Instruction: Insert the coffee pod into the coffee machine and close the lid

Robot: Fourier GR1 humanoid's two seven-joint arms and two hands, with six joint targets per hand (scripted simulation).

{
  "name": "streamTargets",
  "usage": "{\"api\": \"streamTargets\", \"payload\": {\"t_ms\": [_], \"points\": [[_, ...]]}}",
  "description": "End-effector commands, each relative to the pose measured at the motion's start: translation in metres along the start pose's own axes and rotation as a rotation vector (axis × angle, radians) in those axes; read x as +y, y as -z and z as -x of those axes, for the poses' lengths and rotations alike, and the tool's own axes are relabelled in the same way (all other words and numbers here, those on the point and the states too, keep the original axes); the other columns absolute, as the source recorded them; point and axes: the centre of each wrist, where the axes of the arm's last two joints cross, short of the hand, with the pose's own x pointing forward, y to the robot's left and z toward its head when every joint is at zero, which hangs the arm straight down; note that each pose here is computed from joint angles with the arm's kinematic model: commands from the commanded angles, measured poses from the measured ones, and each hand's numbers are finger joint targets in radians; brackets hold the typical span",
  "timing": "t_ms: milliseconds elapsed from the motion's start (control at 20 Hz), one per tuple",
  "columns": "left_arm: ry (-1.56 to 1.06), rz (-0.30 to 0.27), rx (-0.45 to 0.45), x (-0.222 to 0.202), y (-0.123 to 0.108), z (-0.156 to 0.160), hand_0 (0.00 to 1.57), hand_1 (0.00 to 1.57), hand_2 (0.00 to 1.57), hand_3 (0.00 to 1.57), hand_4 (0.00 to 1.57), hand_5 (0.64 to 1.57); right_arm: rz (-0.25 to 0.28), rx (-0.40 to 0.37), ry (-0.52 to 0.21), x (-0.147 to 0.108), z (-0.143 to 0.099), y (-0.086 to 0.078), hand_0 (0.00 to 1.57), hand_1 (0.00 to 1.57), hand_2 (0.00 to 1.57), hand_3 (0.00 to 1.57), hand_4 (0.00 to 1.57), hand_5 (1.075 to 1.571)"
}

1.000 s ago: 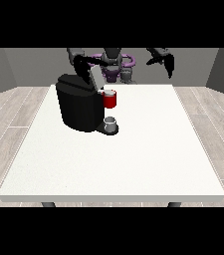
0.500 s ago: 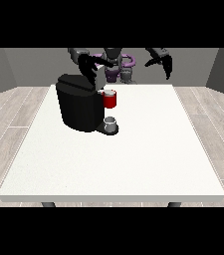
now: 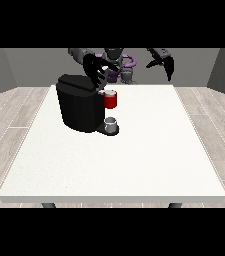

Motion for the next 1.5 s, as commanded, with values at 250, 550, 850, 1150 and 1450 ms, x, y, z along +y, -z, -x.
{"api": "streamTargets", "payload": {"t_ms": [250, 550, 850, 1150, 1450], "points": [[-0.002, 0.070, -0.094, -0.012, 0.024, -0.023, 0.00, 0.00, 0.00, 0.00, 0.40, 1.571, -0.046, -0.222, -0.005, 0.017, -0.080, 0.007, 0.00, 0.00, 0.00, 0.00, 0.10, 1.571], [0.001, 0.104, -0.119, -0.007, 0.031, -0.027, 0.00, 0.00, 0.00, 0.00, 0.40, 1.571, -0.011, -0.247, -0.063, -0.003, -0.094, -0.002, 0.00, 0.00, 0.00, 0.00, 0.05, 1.571], [0.001, 0.161, -0.171, -0.021, 0.044, -0.038, 0.00, 0.00, 0.00, 0.00, 0.38, 1.571, 0.047, -0.284, -0.078, -0.023, -0.117, -0.001, 0.00, 0.00, 0.00, 0.00, 0.00, 1.571], [0.004, 0.219, -0.214, -0.030, 0.057, -0.053, 0.00, 0.00, 0.00, 0.00, 0.20, 1.571, 0.099, -0.259, -0.060, -0.045, -0.127, -0.009, 0.00, 0.00, 0.00, 0.00, 0.00, 1.571], [0.021, 0.277, -0.249, -0.040, 0.071, -0.074, 0.00, 0.00, 0.00, 0.00, 0.30, 1.571, 0.140, -0.239, -0.014, -0.070, -0.124, -0.021, 0.00, 0.00, 0.00, 0.00, 0.05, 1.571]]}}
